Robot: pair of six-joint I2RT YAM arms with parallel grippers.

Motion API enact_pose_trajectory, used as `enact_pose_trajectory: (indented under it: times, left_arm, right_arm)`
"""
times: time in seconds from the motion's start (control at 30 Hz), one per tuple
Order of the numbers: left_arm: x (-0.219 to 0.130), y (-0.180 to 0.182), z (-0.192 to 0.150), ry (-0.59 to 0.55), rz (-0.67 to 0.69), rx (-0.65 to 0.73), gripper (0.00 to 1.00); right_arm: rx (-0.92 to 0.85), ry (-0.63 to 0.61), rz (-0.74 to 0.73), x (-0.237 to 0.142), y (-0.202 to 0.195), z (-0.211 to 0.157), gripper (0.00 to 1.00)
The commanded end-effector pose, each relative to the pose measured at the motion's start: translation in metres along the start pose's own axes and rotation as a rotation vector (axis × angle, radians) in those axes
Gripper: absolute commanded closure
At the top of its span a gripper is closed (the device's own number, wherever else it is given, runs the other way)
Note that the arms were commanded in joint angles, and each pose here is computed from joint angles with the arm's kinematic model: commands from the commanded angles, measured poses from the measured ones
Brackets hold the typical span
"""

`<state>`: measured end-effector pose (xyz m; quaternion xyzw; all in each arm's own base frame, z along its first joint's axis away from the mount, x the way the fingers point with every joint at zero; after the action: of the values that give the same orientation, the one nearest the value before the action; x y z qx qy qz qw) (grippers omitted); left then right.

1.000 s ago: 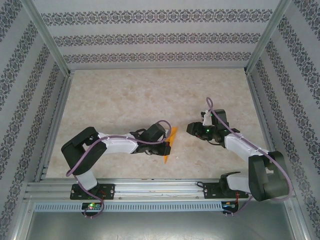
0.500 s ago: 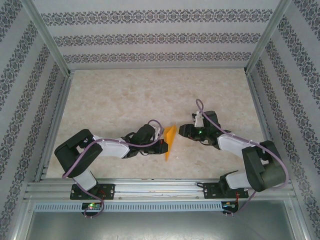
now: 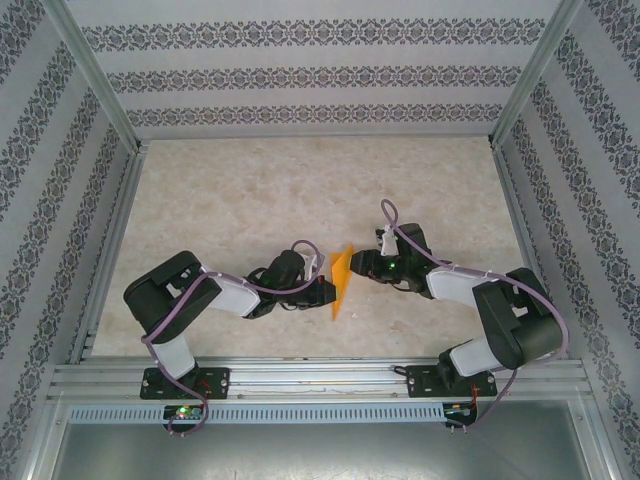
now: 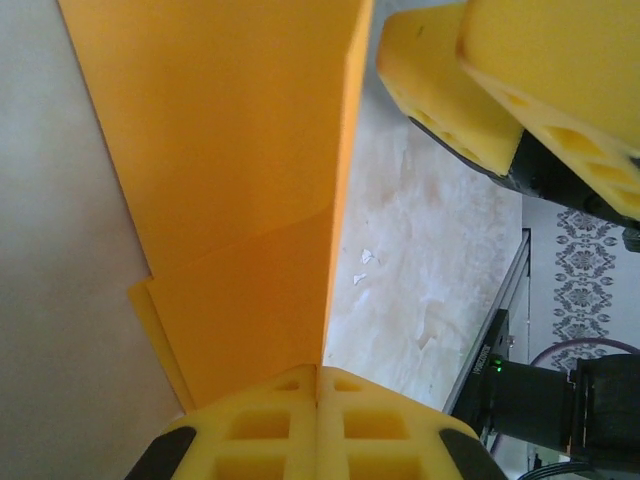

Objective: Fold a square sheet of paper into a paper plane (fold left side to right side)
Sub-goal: Fold the wing for the fifth time at the center of the table.

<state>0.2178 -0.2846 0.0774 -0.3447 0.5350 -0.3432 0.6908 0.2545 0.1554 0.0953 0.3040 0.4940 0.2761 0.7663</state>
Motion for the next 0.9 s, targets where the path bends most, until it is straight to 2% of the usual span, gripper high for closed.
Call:
enact_pose_trajectory:
  times: [0.0,0.87]
  left_arm:
    - [0.000,-0.004,0.007,-0.019,-0.064,-0.019,1.00]
    - [0.008,0.003,0.009,-0.004,-0.110,-0.077,1.00]
  right_arm:
    - [-0.013,-0.015,0.001,0.005,0.003,0.005,0.55]
    - [0.006,0.012,0.020,0.021,0.004,0.008,0.61]
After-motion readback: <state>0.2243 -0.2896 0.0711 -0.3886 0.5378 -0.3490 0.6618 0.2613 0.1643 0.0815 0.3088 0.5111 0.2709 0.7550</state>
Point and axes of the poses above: each hand's point on the last joint's axis, 136 mm out from that joint toward the fingers, its own x axis out along the fingers, its own y axis along the line the jaws close on, z = x × y, the point moved 7 cm from there along -x, back along the fingers, and after that the axes turned 2 degrees about -x, right-handed, at the moved point
